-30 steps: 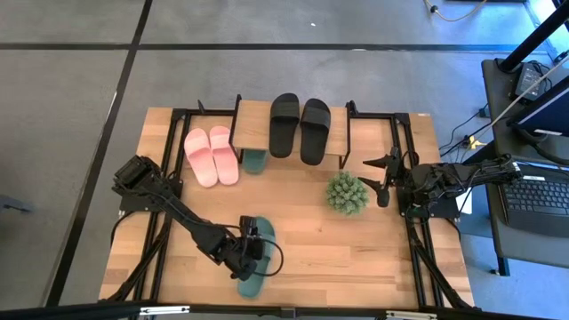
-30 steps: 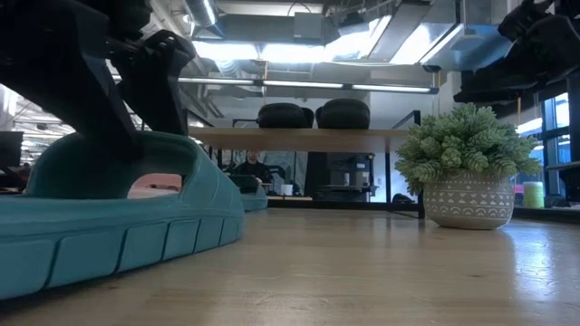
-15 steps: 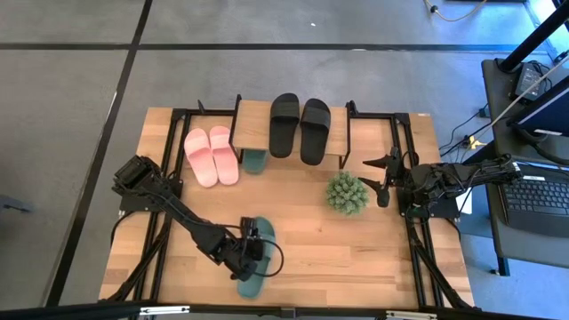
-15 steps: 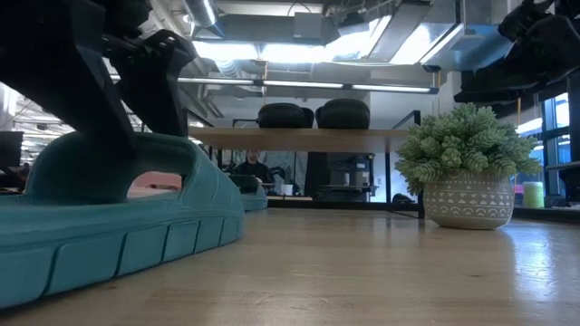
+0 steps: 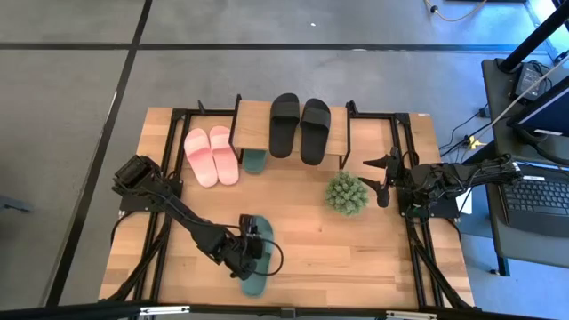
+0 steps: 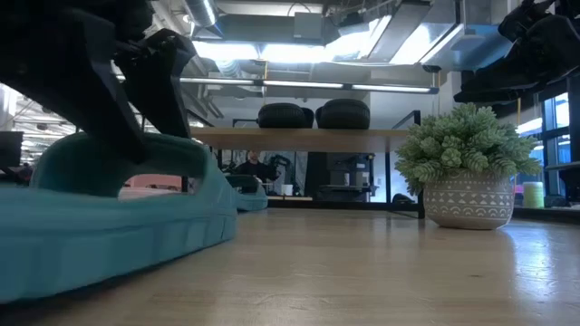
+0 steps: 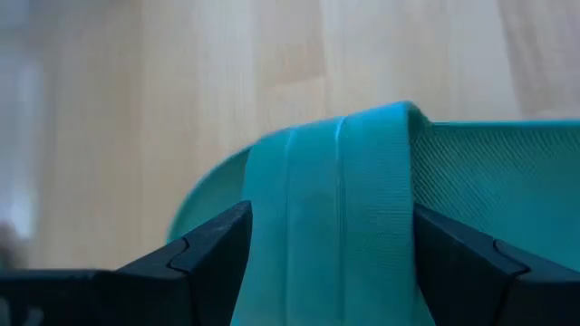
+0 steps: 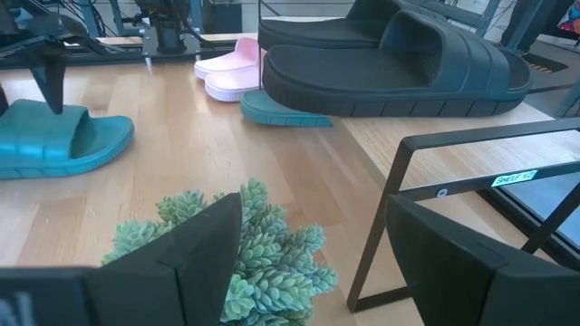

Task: Pick and place slides into the shelf
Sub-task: Put the green slide under the shelf

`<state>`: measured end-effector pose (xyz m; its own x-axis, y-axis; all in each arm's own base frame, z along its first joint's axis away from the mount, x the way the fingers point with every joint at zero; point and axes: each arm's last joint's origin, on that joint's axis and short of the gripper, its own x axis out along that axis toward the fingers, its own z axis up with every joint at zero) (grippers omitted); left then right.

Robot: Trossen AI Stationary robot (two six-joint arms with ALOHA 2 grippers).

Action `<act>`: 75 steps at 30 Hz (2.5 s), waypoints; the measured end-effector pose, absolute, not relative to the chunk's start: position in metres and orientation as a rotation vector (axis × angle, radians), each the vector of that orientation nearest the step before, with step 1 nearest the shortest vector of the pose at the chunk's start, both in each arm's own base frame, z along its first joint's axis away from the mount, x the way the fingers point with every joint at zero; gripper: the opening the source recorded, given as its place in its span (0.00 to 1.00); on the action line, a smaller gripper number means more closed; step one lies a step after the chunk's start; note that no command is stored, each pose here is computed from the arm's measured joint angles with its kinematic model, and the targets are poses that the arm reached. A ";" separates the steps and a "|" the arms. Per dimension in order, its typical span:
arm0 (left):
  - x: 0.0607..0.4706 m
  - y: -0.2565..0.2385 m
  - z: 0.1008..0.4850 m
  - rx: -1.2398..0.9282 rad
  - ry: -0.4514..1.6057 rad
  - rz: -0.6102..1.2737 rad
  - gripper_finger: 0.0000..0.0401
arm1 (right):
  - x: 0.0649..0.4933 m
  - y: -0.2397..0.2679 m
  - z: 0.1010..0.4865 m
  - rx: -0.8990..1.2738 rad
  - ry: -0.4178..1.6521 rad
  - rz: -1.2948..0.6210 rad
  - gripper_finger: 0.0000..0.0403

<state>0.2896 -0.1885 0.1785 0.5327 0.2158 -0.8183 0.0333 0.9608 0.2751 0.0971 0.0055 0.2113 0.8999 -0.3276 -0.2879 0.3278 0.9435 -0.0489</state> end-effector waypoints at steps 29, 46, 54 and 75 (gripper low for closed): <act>0.287 -0.179 0.177 0.338 1.050 0.168 0.03 | 0.097 0.006 0.211 0.001 0.297 -0.339 0.68; 0.319 -0.136 0.195 0.593 0.999 0.305 0.01 | 0.097 0.005 0.211 -0.003 0.298 -0.339 0.68; 0.340 -0.092 0.198 0.694 1.035 0.338 0.01 | 0.097 0.005 0.211 -0.024 0.308 -0.336 0.68; 0.367 0.012 0.193 0.634 1.022 0.254 0.00 | 0.097 0.005 0.210 -0.036 0.312 -0.335 0.68</act>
